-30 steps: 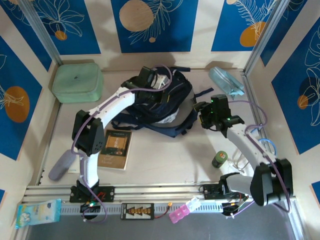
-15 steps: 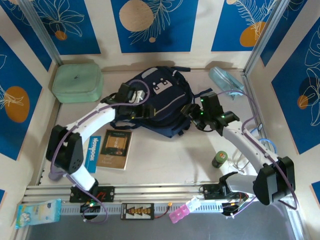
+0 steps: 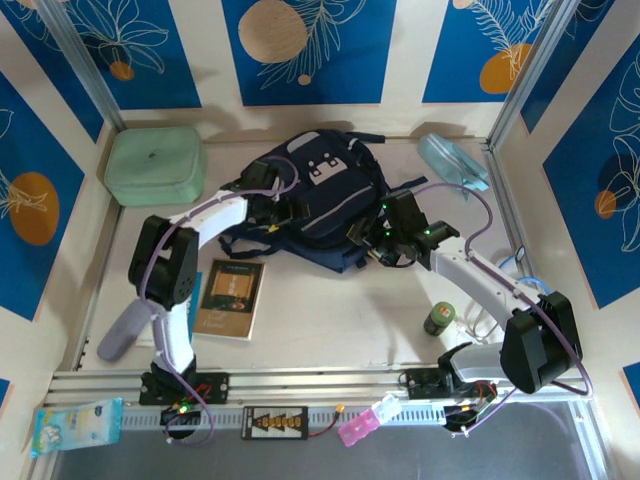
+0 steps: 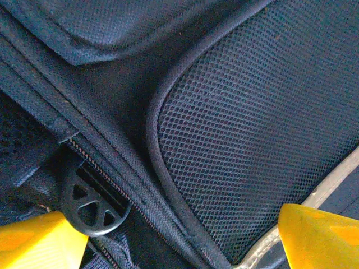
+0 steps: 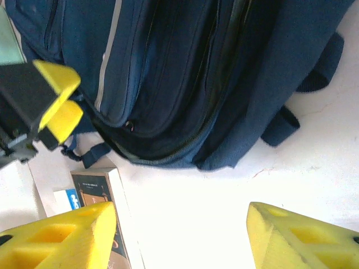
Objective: Pack books, pencil case, and school supplies into a backpack
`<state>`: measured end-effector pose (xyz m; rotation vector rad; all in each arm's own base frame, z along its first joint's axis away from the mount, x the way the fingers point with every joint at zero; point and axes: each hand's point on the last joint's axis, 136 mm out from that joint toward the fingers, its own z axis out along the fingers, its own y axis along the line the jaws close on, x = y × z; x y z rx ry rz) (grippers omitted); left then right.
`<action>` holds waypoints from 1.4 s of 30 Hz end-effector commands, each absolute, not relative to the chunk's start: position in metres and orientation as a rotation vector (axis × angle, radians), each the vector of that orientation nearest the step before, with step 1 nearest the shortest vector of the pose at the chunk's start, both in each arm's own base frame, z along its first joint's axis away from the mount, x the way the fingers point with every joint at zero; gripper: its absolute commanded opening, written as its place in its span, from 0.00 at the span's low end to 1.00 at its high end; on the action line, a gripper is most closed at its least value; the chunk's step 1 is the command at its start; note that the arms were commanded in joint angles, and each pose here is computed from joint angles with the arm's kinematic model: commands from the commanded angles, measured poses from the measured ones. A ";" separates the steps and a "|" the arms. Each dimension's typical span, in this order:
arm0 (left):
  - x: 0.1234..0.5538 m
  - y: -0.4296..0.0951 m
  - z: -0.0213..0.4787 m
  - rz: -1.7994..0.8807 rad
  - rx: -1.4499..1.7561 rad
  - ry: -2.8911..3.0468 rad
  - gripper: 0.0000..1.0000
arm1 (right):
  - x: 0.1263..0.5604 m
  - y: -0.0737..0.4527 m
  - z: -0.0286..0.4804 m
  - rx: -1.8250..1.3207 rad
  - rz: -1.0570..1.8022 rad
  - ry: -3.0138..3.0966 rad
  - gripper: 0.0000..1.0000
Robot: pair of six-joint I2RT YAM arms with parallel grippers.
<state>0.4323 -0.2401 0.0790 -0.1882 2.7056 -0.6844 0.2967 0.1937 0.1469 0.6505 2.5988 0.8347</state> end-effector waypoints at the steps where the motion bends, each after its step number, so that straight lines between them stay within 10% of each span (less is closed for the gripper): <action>1: 0.458 -0.259 0.082 -0.771 -0.152 2.642 0.86 | 0.291 0.191 0.150 0.651 0.828 2.592 0.63; 8: 0.460 -0.256 0.098 -0.724 -0.081 2.641 0.87 | 0.290 0.195 0.157 0.597 0.826 2.593 0.63; 25: 0.266 -0.108 0.064 -0.383 -0.336 2.814 0.97 | 0.288 0.264 0.147 0.279 0.798 2.691 0.66; 42: 0.243 -0.224 0.046 -0.987 -0.492 2.771 0.93 | 0.287 0.268 0.132 0.307 0.755 2.742 0.65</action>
